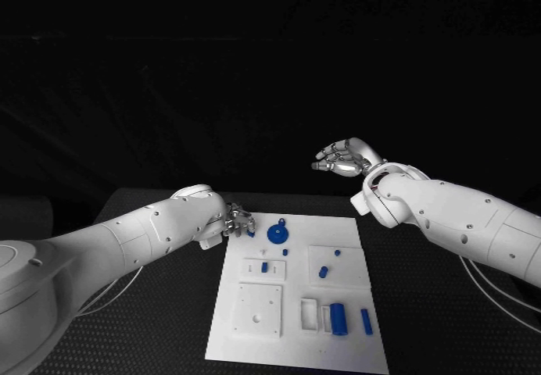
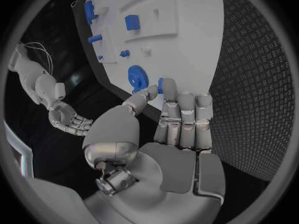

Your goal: Assemble the parts on the task board

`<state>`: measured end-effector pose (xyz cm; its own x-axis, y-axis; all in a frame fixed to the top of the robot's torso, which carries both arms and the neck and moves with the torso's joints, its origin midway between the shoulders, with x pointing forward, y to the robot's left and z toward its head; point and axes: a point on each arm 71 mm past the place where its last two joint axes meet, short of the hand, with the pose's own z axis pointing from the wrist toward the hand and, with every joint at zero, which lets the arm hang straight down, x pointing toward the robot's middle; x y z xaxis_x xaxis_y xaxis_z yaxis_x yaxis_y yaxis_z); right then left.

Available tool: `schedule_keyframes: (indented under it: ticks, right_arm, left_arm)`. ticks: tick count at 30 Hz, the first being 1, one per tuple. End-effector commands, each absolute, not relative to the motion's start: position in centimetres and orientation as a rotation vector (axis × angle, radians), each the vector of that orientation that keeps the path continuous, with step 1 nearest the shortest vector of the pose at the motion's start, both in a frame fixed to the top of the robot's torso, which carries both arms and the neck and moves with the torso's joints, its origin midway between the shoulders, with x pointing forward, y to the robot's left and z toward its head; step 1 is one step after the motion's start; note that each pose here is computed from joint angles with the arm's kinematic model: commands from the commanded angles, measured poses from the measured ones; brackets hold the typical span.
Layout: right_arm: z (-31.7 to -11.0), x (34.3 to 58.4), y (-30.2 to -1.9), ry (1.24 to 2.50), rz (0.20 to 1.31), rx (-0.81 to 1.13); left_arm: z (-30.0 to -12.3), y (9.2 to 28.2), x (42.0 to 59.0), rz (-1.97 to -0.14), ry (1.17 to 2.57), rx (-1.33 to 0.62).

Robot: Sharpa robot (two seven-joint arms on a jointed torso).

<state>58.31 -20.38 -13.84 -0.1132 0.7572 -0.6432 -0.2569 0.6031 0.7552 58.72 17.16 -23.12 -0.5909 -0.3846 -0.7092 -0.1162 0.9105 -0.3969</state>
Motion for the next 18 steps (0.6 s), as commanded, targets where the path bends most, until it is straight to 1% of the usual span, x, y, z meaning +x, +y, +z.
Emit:
schedule_keyframes:
  ticks: [1, 6, 13, 18]
  right_arm:
    - [-13.8, 58.3, -20.6, 1.44, 0.918, 0.45]
    - [-13.8, 58.1, -21.0, 1.438, 0.916, 0.453]
    - [-13.8, 57.9, -21.2, 1.438, 0.917, 0.453]
    - [-13.9, 57.7, -21.2, 1.443, 0.922, 0.452]
  left_arm:
    - [-22.2, 17.1, 58.5, -0.409, 2.113, -0.374]
    - [-21.6, 17.5, 57.4, -0.436, 2.075, -0.362]
    - [-21.2, 17.3, 55.4, -0.465, 2.032, -0.311]
    - [-21.9, 17.6, 54.1, -0.45, 2.026, -0.284]
